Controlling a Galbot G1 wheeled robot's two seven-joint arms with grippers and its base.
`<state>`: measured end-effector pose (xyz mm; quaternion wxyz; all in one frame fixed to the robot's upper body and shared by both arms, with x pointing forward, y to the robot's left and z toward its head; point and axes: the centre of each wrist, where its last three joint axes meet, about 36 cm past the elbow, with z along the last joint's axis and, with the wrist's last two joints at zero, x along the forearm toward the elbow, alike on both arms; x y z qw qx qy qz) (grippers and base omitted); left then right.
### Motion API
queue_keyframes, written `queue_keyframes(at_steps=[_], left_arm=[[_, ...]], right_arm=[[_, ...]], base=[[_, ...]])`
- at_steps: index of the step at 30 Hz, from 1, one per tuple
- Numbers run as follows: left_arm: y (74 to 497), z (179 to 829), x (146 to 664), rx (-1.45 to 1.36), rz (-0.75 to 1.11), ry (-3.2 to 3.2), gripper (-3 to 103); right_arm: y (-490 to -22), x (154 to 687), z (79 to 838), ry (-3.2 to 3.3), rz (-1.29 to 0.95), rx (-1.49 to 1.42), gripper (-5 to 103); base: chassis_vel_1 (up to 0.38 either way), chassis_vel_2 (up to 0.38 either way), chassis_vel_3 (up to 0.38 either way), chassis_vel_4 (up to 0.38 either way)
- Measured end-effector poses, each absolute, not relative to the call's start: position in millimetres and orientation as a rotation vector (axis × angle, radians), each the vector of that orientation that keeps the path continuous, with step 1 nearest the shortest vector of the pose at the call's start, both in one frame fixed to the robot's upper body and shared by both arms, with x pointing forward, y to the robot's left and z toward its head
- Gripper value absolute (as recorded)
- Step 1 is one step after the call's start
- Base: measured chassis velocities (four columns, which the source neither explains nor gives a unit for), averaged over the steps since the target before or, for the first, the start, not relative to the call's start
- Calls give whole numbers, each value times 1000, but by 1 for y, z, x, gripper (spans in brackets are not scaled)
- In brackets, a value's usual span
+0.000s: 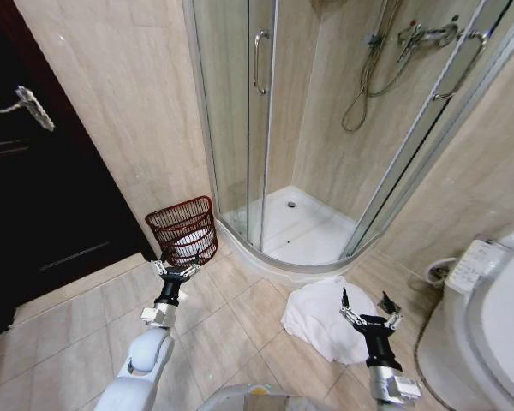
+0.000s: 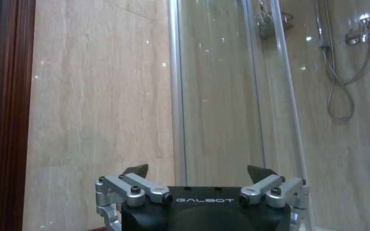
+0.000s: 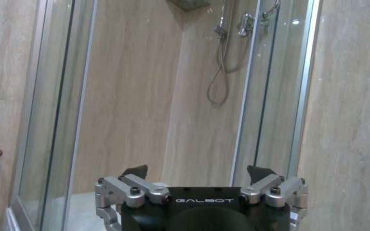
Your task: Discard the used towel into the hamper.
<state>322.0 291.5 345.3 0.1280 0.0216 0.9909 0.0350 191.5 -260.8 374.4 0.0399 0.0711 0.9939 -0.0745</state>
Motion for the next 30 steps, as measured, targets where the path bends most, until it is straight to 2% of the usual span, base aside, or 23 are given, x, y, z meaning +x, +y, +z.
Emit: queue_keyframes(at_steps=[11,22,30], left_arm=[[288,343,319,66,70,2888,100],[286,345,318,34,62,2909,100],[285,349,320,29,59,2920,100]], right_arm=[[-264,191,376,3043,-224,237,100],[-265,192,368,3037,-215,248,100],[-265,195,371,3013,-209,272,100]], base=[[-46,-134,29,108],[-145,-224,137,242],[-22,-66,77,41]])
